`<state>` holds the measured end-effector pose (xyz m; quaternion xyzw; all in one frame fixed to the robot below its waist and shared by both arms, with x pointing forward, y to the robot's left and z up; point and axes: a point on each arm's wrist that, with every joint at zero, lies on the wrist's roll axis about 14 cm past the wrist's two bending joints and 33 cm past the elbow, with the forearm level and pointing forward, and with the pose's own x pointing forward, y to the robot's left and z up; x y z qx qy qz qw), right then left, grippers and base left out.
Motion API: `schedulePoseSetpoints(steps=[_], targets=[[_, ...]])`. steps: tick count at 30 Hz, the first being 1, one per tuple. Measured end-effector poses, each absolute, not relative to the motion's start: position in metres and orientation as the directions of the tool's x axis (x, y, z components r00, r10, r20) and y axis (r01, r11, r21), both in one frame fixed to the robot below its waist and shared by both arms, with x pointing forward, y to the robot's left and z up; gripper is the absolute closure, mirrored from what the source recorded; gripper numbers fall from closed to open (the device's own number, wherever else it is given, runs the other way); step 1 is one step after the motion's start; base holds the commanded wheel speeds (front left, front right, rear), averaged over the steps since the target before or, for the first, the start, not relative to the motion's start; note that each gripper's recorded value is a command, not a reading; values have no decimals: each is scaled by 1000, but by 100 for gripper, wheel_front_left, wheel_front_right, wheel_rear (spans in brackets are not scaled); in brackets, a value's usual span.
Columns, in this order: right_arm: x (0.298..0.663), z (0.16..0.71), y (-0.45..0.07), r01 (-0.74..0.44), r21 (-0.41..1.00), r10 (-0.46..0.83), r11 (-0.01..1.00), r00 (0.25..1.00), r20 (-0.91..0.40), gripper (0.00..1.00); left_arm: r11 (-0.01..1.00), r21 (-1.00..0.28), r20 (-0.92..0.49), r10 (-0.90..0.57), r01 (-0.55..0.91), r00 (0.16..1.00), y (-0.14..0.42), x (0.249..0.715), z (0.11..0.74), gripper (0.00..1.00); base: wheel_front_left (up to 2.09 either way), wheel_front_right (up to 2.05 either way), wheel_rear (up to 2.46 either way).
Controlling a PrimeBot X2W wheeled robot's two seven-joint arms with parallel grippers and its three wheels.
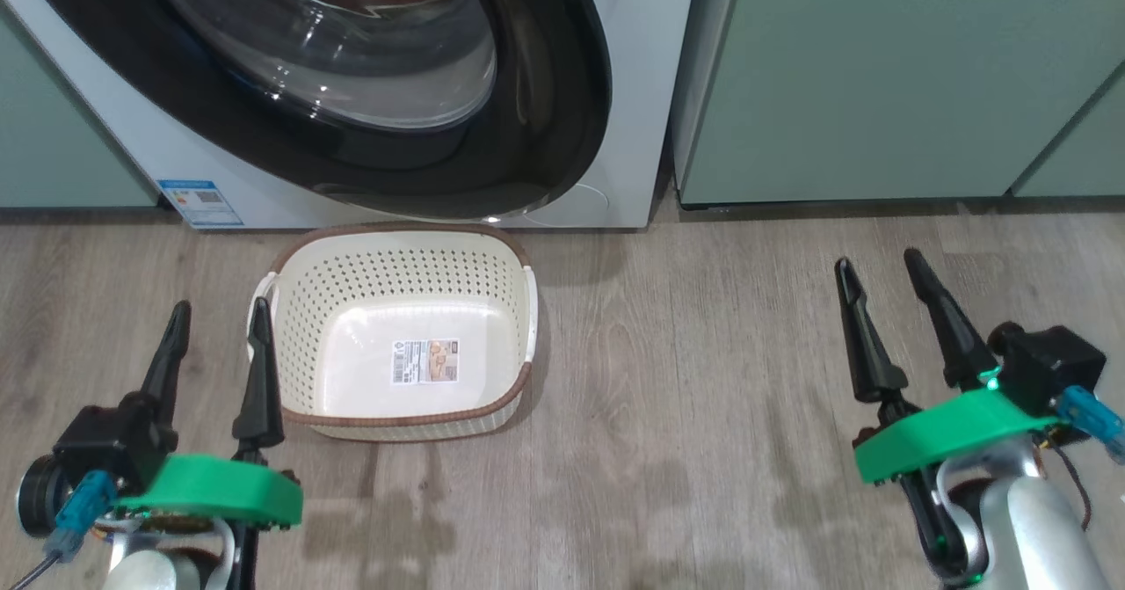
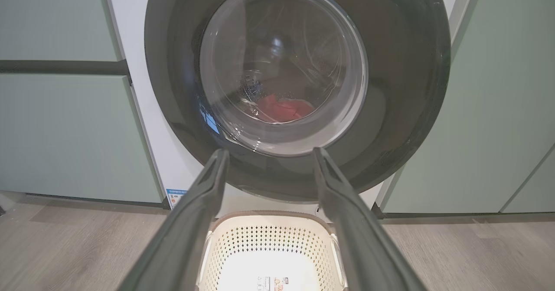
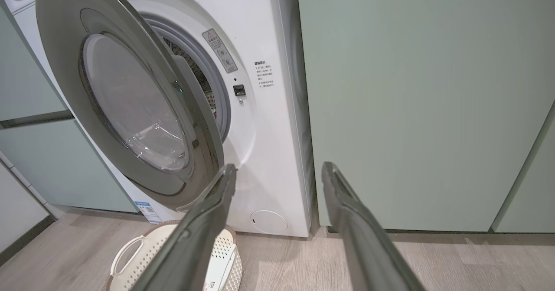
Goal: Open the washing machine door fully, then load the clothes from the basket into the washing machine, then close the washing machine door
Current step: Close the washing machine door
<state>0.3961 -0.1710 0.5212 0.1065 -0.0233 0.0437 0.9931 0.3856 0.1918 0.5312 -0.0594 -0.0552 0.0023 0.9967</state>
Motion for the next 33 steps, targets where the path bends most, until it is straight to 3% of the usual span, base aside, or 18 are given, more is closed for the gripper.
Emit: schedulePoseSetpoints(steps=[33], targets=[[390,519,-166,-103,211,97,972,994,40,0,996,-84,81,45,-39,996,198,377,524,0,0,0,0]])
